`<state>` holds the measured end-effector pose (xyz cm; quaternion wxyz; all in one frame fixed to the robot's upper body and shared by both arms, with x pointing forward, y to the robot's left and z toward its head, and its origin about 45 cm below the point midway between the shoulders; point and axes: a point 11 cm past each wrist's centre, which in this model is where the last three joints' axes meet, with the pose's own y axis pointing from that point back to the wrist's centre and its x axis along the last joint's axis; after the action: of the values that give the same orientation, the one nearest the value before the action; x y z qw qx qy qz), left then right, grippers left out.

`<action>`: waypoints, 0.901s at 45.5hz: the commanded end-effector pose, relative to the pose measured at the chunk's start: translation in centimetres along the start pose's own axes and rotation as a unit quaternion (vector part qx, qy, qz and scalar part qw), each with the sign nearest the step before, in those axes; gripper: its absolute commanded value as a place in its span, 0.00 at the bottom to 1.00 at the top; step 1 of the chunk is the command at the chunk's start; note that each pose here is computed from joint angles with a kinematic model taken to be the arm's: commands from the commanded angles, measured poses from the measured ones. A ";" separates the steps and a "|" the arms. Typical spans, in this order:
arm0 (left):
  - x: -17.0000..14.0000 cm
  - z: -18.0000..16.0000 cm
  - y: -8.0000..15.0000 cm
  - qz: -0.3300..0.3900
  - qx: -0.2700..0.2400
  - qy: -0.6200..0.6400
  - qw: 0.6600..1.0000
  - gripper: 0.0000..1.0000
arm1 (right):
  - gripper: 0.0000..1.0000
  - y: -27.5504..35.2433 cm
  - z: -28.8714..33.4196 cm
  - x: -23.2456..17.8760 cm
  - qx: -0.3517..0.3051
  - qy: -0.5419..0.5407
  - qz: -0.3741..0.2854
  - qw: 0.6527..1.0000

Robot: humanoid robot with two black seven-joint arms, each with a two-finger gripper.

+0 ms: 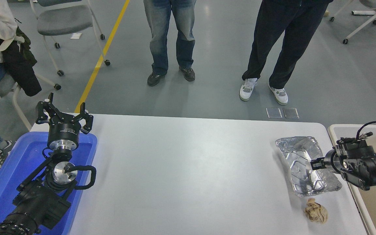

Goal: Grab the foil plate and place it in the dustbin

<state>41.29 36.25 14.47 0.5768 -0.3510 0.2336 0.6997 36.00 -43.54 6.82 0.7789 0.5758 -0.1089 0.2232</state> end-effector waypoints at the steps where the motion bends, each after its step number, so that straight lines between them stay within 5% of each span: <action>1: 0.0 0.0 0.0 0.000 0.000 0.000 1.000 0.99 | 0.62 -0.2 -0.4 -0.4 0.002 0.002 -0.002 1.000; 8: 0.0 0.0 0.0 0.000 0.000 0.000 1.000 0.99 | 0.44 -0.2 -0.5 -0.6 0.005 0.003 -0.005 1.000; 16: 0.0 0.0 0.0 0.000 0.000 0.000 1.000 0.99 | 0.01 -0.2 -0.7 -0.6 0.009 0.003 -0.008 1.000; 41: 0.0 0.0 0.0 0.000 0.000 0.000 1.000 0.99 | 0.00 0.5 -0.3 1.5 0.011 -0.002 0.003 1.000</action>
<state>41.29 36.27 14.47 0.5767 -0.3510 0.2335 0.6998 35.93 -43.16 6.73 0.7750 0.5837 -0.1018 0.2197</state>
